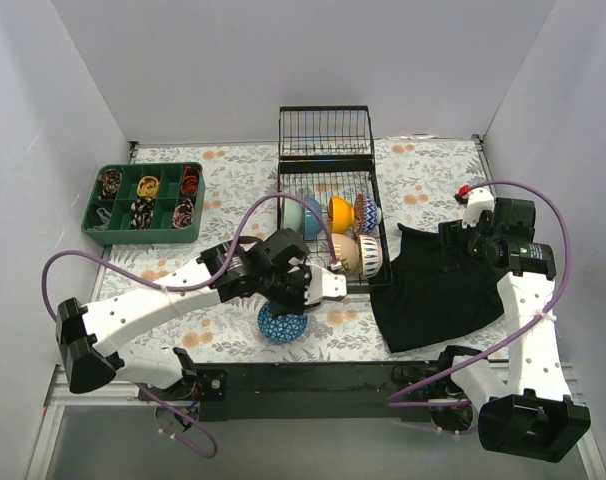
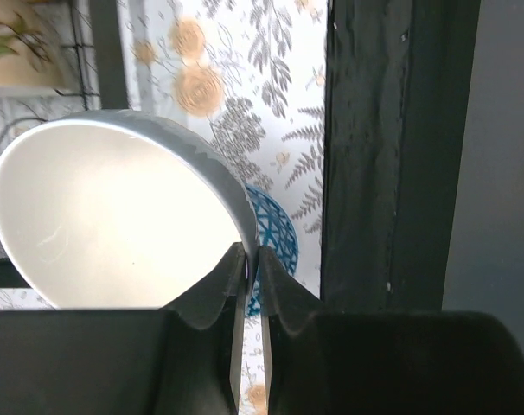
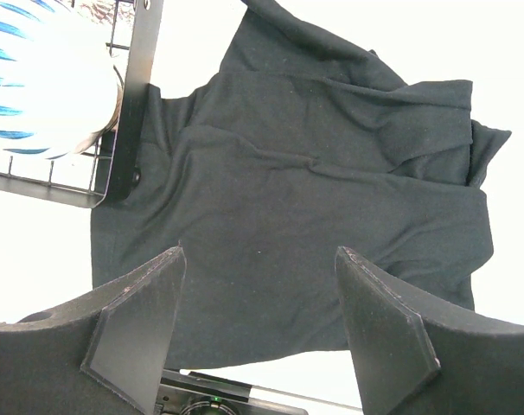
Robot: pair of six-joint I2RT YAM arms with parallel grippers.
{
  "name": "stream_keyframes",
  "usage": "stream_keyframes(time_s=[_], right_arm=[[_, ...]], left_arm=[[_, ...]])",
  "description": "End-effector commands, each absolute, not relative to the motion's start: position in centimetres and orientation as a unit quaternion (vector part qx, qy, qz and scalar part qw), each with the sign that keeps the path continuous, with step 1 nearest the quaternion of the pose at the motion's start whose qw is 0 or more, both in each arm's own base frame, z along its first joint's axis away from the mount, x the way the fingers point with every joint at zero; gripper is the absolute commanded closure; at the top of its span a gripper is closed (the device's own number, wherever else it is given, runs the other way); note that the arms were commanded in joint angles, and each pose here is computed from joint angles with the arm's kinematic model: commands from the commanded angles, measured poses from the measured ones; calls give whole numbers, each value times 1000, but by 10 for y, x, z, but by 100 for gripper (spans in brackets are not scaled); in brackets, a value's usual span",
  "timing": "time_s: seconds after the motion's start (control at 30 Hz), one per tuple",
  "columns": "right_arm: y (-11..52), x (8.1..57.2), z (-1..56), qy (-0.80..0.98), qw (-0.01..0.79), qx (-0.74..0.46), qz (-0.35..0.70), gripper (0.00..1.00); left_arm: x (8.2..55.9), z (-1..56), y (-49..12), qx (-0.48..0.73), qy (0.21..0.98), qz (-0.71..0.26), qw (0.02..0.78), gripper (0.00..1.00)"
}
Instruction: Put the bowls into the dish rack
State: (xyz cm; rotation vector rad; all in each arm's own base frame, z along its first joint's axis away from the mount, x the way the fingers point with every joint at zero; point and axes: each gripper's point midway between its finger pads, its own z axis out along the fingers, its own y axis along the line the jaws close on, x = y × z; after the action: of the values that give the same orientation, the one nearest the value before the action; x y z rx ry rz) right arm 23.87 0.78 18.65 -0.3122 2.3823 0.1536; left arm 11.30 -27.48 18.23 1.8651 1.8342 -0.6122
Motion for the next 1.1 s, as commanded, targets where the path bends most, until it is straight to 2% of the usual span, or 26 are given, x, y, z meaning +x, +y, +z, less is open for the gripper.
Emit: stream_keyframes(time_s=[0.0,0.2,0.3,0.77,0.8,1.07], right_arm=[[9,243,204,913,386,-117,60,21],[6,242,202,916,381,-114,52,21],[5,242,200,918,376,-113,50,21],[-13,250,214,933,342,-111,11,22],[-13,250,215,934,340,-110,11,22],[-22,245,205,943,314,-110,-9,22]], left_arm=[[154,223,-306,629,674,-245,302,100],[221,250,-323,520,723,-309,334,100],[236,262,-330,483,725,-342,351,100],[246,256,-325,355,717,-463,382,100],[241,243,-323,349,723,-467,372,100],[232,247,-319,292,691,-552,365,100]])
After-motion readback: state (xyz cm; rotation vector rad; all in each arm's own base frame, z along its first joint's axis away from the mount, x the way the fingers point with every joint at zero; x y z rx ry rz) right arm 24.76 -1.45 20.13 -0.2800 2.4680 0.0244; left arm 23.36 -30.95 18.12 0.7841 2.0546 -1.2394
